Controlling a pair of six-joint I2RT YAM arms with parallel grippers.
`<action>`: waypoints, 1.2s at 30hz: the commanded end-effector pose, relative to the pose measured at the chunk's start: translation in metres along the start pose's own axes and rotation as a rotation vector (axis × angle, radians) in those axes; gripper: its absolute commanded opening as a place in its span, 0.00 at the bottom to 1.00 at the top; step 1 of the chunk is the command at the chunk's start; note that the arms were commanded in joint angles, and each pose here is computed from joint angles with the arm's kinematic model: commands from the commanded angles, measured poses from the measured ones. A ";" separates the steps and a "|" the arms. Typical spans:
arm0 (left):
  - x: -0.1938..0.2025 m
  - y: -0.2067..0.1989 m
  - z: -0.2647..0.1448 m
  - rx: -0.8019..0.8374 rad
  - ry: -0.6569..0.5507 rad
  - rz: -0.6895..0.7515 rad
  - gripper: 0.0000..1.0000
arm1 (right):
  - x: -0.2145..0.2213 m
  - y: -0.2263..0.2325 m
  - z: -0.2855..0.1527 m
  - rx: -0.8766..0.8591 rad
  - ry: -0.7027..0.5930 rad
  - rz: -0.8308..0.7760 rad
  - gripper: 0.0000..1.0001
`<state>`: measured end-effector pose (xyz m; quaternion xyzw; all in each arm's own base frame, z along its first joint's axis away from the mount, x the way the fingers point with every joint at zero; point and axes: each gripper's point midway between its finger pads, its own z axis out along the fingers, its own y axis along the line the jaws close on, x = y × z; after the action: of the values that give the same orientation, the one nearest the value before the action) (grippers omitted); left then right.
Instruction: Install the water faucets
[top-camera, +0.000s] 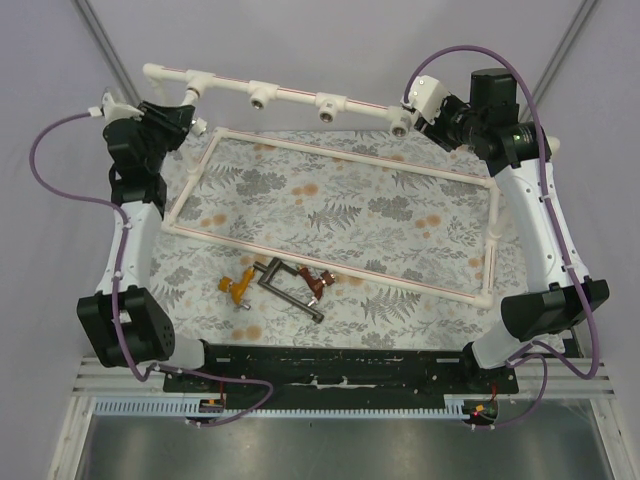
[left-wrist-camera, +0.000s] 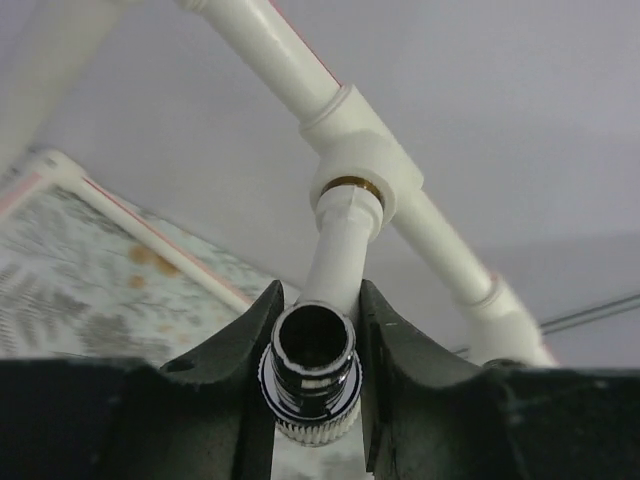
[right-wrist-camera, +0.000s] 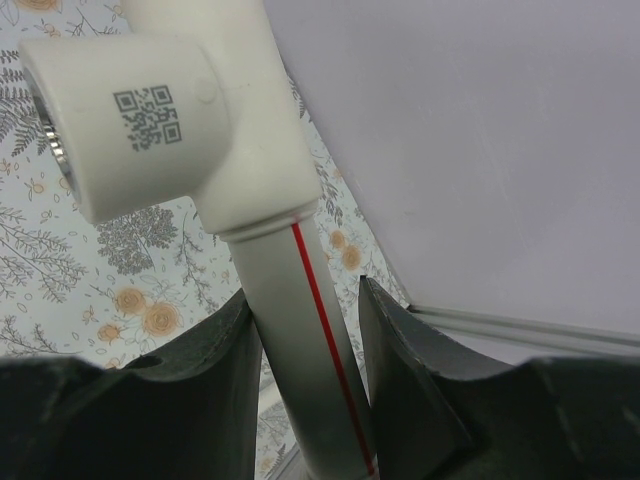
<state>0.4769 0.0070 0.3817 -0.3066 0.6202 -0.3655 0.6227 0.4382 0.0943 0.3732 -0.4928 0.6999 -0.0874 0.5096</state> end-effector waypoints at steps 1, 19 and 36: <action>-0.018 0.007 -0.016 -0.019 0.032 0.780 0.15 | 0.017 0.017 0.005 -0.033 0.071 0.102 0.00; -0.019 -0.045 -0.046 -0.017 -0.178 1.754 0.68 | 0.011 0.019 0.010 -0.048 0.051 0.110 0.00; -0.100 -0.082 -0.118 -0.067 -0.400 0.114 0.95 | 0.009 0.022 0.013 -0.057 0.045 0.113 0.00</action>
<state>0.3660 0.0264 0.5092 -0.1140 0.5649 -0.0624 0.8149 0.4328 0.0961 0.3717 -0.4992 0.6995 -0.0812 0.5048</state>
